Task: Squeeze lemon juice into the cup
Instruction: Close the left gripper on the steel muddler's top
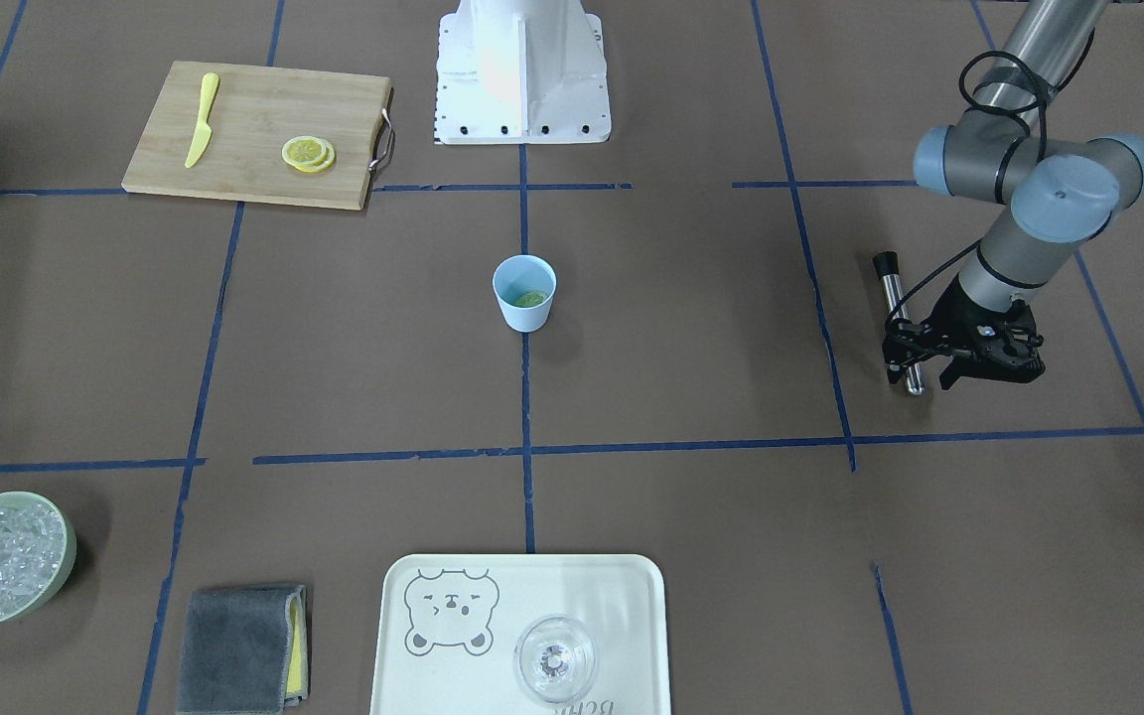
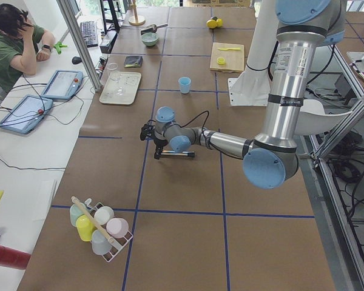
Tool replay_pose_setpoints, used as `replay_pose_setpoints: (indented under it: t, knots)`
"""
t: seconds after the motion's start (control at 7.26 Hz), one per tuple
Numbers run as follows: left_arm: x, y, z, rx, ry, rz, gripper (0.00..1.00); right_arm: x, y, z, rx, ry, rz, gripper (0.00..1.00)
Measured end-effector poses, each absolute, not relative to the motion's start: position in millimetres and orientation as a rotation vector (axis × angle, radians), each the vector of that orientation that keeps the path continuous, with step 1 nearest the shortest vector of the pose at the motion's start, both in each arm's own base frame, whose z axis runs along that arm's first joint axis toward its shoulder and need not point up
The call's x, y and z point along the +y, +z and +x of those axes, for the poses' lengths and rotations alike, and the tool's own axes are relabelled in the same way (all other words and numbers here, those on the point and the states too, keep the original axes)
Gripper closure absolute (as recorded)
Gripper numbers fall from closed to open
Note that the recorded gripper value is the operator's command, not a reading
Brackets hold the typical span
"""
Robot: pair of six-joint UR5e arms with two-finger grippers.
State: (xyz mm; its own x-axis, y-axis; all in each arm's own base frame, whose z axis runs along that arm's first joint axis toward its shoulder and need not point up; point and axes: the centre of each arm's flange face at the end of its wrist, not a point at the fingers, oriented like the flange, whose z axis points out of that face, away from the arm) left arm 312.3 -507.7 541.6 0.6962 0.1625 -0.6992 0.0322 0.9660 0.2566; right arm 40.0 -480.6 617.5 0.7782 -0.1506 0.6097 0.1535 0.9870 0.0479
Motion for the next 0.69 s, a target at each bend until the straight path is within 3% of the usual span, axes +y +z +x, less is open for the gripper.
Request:
replay_pose_setpoints:
  t: [0.14,0.28,0.69]
  knots:
    - [-507.5,541.0,312.9,0.804,0.063,0.256,0.90,-480.6,617.5,39.9,-0.659,-0.164,-0.005,0.00]
    - [-507.0,540.1,314.2,0.807,0.049,0.250,1.00,-480.6,617.5,39.9,-0.659,-0.164,-0.005,0.00]
    - [-503.3,533.8,319.4,0.818,0.050,0.251,1.00,-481.0,617.2,40.0,-0.658,-0.167,-0.003,0.00]
